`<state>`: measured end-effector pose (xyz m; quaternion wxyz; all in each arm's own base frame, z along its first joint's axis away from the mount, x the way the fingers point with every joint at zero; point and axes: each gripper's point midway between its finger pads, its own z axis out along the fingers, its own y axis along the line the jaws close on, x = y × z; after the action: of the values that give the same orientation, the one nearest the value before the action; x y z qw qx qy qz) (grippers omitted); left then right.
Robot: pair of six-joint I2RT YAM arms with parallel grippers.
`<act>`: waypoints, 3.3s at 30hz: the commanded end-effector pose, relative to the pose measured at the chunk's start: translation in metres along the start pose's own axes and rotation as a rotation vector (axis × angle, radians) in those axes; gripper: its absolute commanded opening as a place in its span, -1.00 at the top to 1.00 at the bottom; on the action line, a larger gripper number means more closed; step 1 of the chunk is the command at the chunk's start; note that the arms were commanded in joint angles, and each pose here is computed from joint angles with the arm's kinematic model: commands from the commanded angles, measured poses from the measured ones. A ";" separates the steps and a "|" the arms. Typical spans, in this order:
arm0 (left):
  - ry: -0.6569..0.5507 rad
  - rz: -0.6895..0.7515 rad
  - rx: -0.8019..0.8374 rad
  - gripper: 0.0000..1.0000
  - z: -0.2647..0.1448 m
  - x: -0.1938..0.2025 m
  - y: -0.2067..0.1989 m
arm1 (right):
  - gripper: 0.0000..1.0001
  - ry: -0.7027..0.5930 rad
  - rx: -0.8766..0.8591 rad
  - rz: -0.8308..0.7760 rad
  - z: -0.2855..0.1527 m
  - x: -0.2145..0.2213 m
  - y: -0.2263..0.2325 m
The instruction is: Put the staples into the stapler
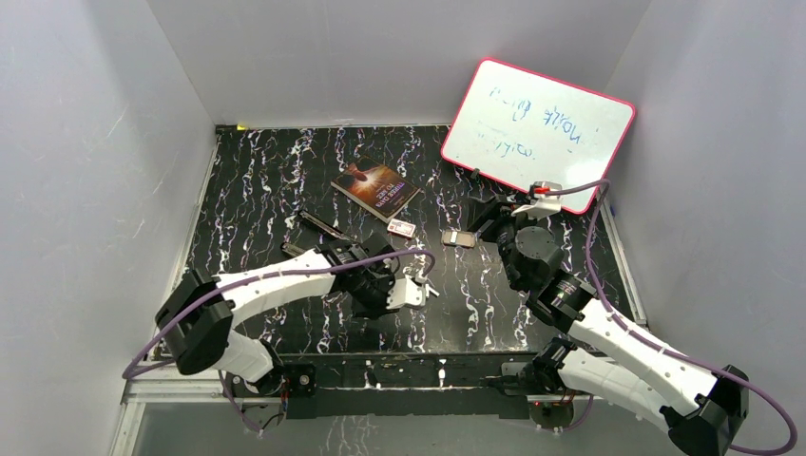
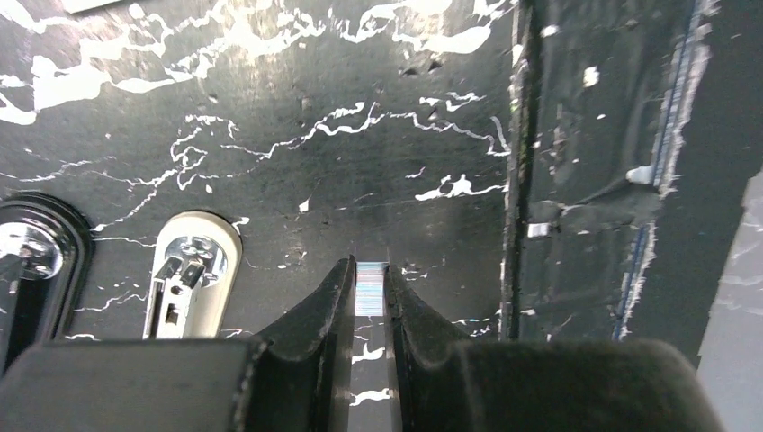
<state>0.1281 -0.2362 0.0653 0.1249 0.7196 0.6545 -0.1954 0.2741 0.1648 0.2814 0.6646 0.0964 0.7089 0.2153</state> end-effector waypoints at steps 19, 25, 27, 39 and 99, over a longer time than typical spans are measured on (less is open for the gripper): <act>0.183 0.030 0.019 0.73 0.022 0.023 0.005 | -0.40 0.045 0.014 0.039 -0.002 0.018 -0.005; 0.151 0.032 -0.004 0.55 0.019 0.016 0.007 | -0.40 0.062 -0.001 0.028 -0.003 0.023 -0.005; 0.134 0.032 -0.019 0.53 0.017 0.012 0.010 | -0.40 0.068 0.002 0.022 -0.003 0.025 -0.006; -0.263 -0.096 -0.202 0.18 -0.039 -0.062 0.041 | -0.41 0.354 -0.140 -0.154 -0.014 0.097 0.004; -0.767 -0.539 -0.590 -0.01 -0.136 -0.076 0.109 | 0.77 0.929 -0.213 -0.534 -0.050 0.229 -0.007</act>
<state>0.2479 -0.2502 0.1746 0.4367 0.4012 0.7741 -0.2216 0.1910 0.2444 0.0317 0.2427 -0.3037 0.9149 0.1091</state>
